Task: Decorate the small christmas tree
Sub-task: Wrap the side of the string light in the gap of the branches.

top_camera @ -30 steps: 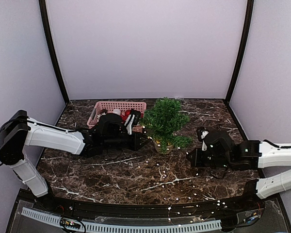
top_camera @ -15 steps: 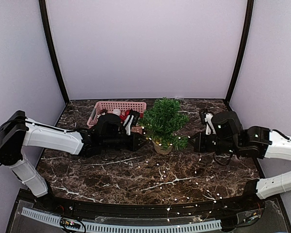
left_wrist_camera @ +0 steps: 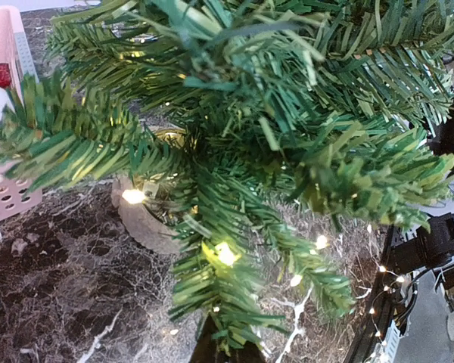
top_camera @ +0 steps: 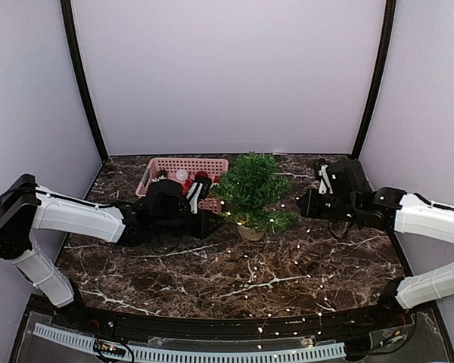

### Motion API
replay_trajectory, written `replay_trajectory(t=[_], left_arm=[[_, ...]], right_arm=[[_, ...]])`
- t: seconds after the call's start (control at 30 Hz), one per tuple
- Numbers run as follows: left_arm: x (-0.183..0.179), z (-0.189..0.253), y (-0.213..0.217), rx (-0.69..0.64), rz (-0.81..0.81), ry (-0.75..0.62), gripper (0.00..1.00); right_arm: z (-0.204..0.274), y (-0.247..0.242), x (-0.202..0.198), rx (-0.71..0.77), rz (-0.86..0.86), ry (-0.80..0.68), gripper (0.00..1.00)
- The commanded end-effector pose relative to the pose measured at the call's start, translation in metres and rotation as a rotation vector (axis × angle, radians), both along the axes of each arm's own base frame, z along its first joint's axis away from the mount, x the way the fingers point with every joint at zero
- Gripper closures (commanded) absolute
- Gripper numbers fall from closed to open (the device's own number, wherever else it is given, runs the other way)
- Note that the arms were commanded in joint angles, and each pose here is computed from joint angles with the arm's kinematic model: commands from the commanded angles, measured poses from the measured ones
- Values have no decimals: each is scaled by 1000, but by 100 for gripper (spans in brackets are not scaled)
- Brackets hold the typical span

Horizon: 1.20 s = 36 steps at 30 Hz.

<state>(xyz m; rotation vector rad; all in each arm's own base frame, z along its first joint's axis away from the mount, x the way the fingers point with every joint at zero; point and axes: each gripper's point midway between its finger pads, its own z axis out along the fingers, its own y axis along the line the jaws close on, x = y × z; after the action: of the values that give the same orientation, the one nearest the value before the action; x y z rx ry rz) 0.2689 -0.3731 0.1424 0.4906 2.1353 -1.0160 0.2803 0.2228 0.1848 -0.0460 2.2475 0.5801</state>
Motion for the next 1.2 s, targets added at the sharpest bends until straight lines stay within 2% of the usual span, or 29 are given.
replay_trajectory(t=[0.0, 0.2, 0.43, 0.63, 0.7, 0.77, 1.0, 1.1, 1.17], left_arm=[[1, 6, 11, 13, 15, -27, 100], [5, 9, 13, 14, 24, -33, 100], [17, 18, 10, 10, 41, -59, 100], [36, 23, 10, 11, 56, -79, 100], [39, 27, 12, 20, 60, -90, 95], [41, 31, 18, 34, 77, -106, 84], [23, 31, 42, 66, 98, -84, 38], [9, 29, 41, 29, 66, -31, 26], [0, 29, 35, -18, 35, 7, 21]], right_arm=[[-7, -2, 15, 65, -9, -11, 100], [-26, -3, 14, 93, 7, 25, 100], [-13, 34, -10, 256, 230, 21, 100], [-30, 34, -18, 288, 223, 75, 100], [-32, 36, -21, 312, 228, 85, 100], [-33, 41, -26, 328, 243, 91, 100], [-39, 50, -39, 339, 241, 104, 100], [-38, 49, -41, 334, 221, 92, 100], [-39, 47, -40, 325, 194, 82, 100]])
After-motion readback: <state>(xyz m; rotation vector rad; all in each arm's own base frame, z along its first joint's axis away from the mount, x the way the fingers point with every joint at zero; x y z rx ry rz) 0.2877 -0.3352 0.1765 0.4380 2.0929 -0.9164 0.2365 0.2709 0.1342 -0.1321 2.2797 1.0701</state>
